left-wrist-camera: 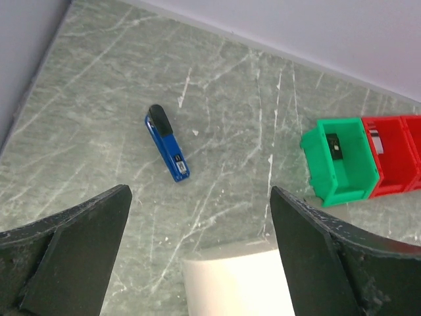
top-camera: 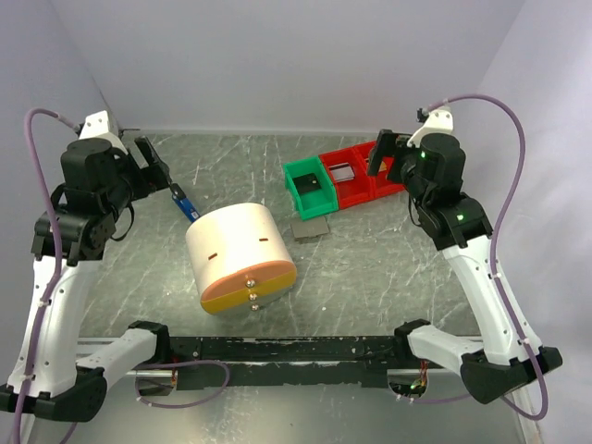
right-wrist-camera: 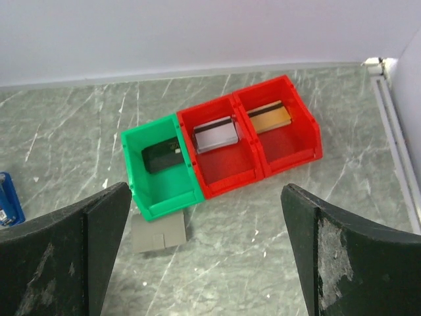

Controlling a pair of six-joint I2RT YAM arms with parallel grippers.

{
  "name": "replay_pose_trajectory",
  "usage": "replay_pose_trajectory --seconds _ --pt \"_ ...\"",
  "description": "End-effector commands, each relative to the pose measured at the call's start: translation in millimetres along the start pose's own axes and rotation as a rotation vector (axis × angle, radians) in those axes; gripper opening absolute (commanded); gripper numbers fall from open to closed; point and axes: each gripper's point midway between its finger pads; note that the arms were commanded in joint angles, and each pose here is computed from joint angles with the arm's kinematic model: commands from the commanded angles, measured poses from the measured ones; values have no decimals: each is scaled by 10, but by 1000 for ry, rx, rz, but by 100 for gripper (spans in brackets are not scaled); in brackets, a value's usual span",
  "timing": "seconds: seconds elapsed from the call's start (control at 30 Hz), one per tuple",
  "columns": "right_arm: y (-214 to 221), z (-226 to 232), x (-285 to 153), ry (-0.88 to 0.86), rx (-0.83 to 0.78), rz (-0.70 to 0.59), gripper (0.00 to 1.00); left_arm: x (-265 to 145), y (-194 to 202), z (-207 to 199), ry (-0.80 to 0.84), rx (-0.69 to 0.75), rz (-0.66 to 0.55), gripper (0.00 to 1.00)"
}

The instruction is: Take the credit cards out of the card holder

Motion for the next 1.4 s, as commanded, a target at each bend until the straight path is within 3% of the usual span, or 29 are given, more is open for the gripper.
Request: replay_pose_trajectory --seconds 0.0,0.27,0.53,0.77,0.93,1.17,1.37 --pt "221 -44 -102 -46 57 45 100 -89 131 -180 98 -36 7 98" --pt "1138 83 -253 -232 182 268 100 -183 734 -654 364 -77 175 96" --pt "2089 378 -576 -465 354 559 100 -419 1184 -767 479 -107 297 96" --pt "2593 687 -793 -560 443 752 100 -640 1199 -728 508 -119 287 95" --pt "2910 982 -875 -563 390 874 100 -807 1082 -713 531 -116 253 95" --pt "3098 1090 -615 -451 262 917 100 -1011 936 -640 525 -112 220 95" --pt "3219 1401 -527 -490 141 974 100 -1144 840 -670 560 -116 206 95"
Point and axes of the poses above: each gripper's point midway between its finger pads, its own x axis out along the fingers, its own z axis along the line the jaws close on, y = z × x, and after that the axes turned 2 degrees about x, right-handed
